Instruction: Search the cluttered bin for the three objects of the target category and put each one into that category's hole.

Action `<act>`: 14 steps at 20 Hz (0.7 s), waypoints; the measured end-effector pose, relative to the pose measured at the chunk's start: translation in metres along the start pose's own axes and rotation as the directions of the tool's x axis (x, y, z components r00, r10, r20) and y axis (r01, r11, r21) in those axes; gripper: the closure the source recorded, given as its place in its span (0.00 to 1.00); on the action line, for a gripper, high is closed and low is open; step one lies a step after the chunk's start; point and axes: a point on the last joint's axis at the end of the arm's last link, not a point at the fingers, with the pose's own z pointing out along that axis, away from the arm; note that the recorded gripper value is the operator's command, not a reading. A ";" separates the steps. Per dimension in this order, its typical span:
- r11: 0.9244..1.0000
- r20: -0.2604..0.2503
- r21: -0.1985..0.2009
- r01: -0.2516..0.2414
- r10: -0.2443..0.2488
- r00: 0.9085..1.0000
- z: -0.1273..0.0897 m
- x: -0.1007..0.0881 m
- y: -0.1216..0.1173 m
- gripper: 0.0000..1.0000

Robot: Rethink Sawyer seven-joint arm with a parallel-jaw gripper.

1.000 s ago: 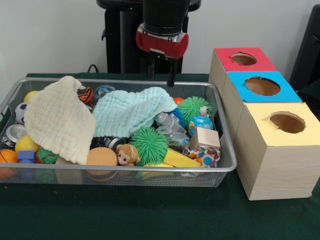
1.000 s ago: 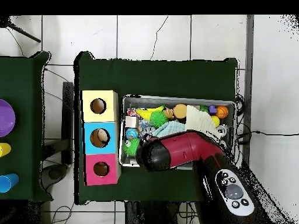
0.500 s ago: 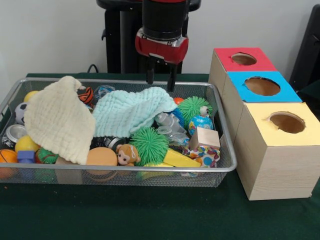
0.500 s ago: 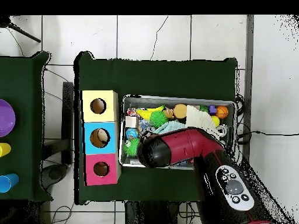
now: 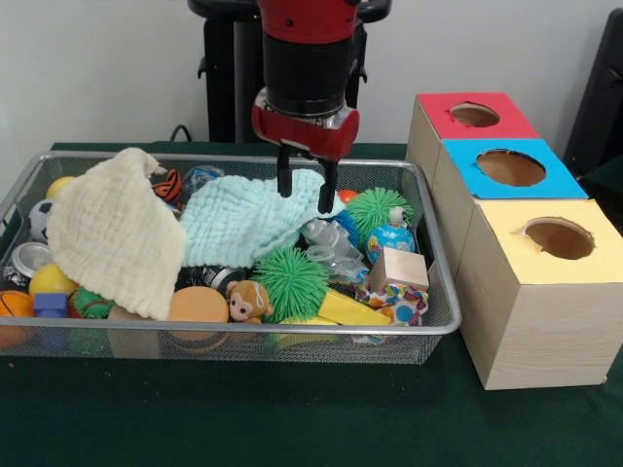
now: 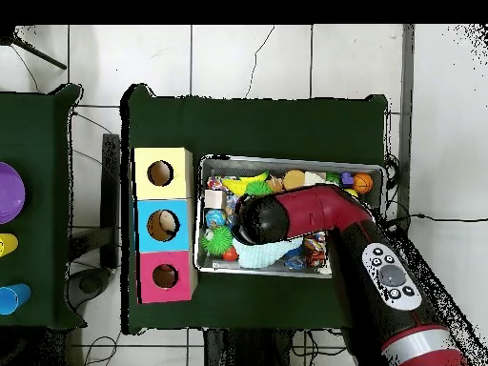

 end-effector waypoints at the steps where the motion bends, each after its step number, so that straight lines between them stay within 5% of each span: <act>1: 1.000 -0.007 0.003 0.007 -0.007 1.000 0.002 -0.006 0.000 0.00; 14: 0.998 0.009 0.009 0.064 -0.064 0.998 0.001 -0.062 -0.001 0.00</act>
